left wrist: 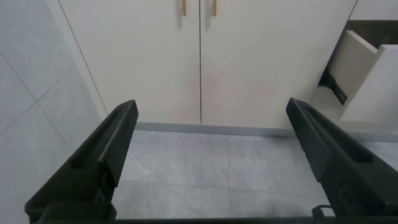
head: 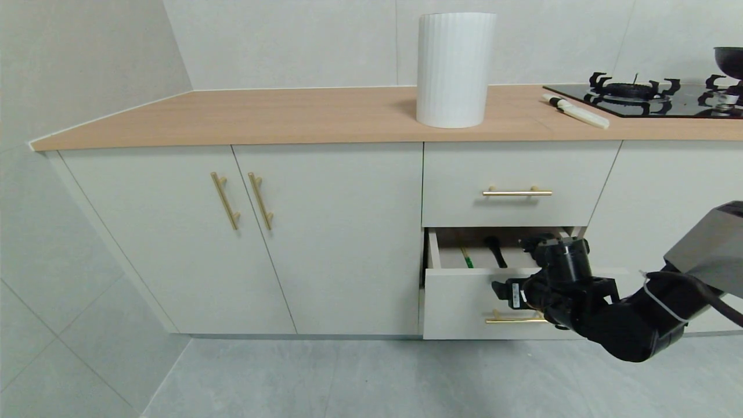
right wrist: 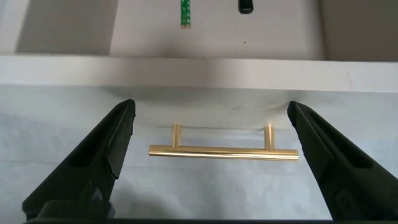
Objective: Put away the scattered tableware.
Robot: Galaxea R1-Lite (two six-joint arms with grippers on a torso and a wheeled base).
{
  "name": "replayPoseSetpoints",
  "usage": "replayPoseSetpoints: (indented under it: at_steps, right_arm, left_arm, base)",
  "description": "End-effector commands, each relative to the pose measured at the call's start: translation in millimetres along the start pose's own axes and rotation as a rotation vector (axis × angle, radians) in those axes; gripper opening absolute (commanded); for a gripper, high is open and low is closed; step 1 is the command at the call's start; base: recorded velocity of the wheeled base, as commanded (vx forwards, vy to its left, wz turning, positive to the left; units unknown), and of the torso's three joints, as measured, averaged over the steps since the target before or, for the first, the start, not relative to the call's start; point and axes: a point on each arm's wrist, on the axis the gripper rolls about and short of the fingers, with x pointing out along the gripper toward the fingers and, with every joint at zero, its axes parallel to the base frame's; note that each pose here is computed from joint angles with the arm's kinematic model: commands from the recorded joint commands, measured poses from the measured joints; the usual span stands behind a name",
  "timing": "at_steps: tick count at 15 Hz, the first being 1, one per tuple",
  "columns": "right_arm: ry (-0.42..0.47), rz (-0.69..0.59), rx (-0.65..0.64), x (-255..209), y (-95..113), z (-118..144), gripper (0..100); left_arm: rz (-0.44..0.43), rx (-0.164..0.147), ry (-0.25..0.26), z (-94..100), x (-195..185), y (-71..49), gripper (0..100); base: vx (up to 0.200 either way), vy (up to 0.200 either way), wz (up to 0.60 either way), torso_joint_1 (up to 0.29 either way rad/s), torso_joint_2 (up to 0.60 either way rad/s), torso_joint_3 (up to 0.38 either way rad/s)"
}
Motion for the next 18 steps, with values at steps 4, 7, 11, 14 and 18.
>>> replayPoseSetpoints:
  at_steps: [4,7,11,14,18]
  right_arm:
    - [-0.013,-0.027,0.010,31.0,-4.6,12.9,100]
    - [-0.031,-0.035,0.016,48.7,-3.3,23.5,100]
    - [-0.039,-0.067,0.037,64.9,-15.3,23.6,100]
    - [-0.044,-0.092,0.055,76.2,-25.8,22.1,100]
    - [-0.072,-0.105,0.072,85.3,-31.9,25.2,100]
  left_arm:
    - [0.001,-0.001,0.000,0.0,0.0,0.0,100]
    - [0.001,-0.001,0.000,0.0,0.0,0.0,100]
    - [0.001,-0.001,0.000,0.0,0.0,0.0,100]
    - [0.001,-0.001,0.000,0.0,0.0,0.0,100]
    - [0.001,-0.001,0.000,0.0,0.0,0.0,100]
  base:
    - [0.000,0.000,0.00,0.000,0.00,0.000]
    - [0.000,0.000,0.00,0.000,0.00,0.000]
    - [0.000,0.000,0.00,0.000,0.00,0.000]
    - [0.000,0.000,0.00,0.000,0.00,0.000]
    - [0.000,0.000,0.00,0.000,0.00,0.000]
